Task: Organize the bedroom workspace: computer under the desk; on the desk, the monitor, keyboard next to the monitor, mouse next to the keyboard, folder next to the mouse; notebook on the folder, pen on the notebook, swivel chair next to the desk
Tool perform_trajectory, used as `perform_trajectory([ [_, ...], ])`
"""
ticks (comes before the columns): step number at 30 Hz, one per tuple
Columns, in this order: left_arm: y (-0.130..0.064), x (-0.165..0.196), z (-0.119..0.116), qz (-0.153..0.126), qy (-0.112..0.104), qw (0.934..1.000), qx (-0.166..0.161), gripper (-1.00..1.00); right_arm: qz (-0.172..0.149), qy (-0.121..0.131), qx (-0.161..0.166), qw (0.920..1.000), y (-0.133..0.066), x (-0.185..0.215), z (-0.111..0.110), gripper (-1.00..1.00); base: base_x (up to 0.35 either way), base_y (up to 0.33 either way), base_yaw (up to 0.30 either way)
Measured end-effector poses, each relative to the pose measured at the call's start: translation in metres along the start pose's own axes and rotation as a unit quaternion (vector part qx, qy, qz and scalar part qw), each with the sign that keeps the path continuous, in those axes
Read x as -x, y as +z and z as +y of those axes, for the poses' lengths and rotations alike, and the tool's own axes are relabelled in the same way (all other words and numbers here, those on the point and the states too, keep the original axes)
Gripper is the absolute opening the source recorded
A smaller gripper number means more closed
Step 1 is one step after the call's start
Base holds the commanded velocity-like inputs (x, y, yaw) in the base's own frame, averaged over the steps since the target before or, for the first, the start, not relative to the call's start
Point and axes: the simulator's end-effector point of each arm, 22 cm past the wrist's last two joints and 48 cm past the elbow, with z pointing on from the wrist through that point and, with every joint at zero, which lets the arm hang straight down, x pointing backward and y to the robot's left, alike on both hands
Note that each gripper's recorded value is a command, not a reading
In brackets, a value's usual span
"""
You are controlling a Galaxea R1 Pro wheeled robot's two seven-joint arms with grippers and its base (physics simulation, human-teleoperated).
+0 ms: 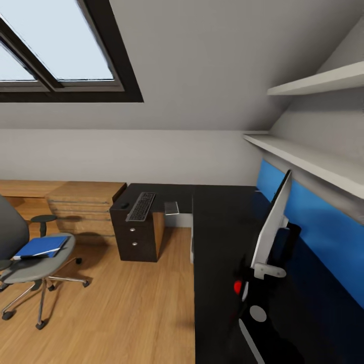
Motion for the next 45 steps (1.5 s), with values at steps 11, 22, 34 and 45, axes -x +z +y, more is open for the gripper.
perform_trajectory([
  [11, 0.0, 0.0, 0.0, 0.0, 0.0, 1.0, 0.001, 1.0, -0.002, -0.001, -0.001, 1.0, 0.0, 0.001, 0.0, 1.0, -0.017, -0.223, 0.0],
  [22, 0.0, 0.0, 0.001, 0.0, -0.001, 1.0, 0.001, 1.0, 0.0, 0.0, 0.0, 1.0, 0.0, 0.0, 0.0, 1.0, -0.138, -0.006, 0.0],
  [34, 0.0, 0.0, 0.001, 0.0, -0.001, 1.0, 0.002, 1.0, 0.001, -0.002, 0.001, 1.0, 0.0, -0.001, 0.0, 1.0, -0.135, -0.031, 0.0],
  [45, 0.0, 0.0, 0.001, 0.0, -0.001, 1.0, 0.002, 1.0, 0.014, -0.012, 0.003, 0.9998, -0.001, -0.016, 0.002, 1.0, -0.009, -0.102, 0.0],
])
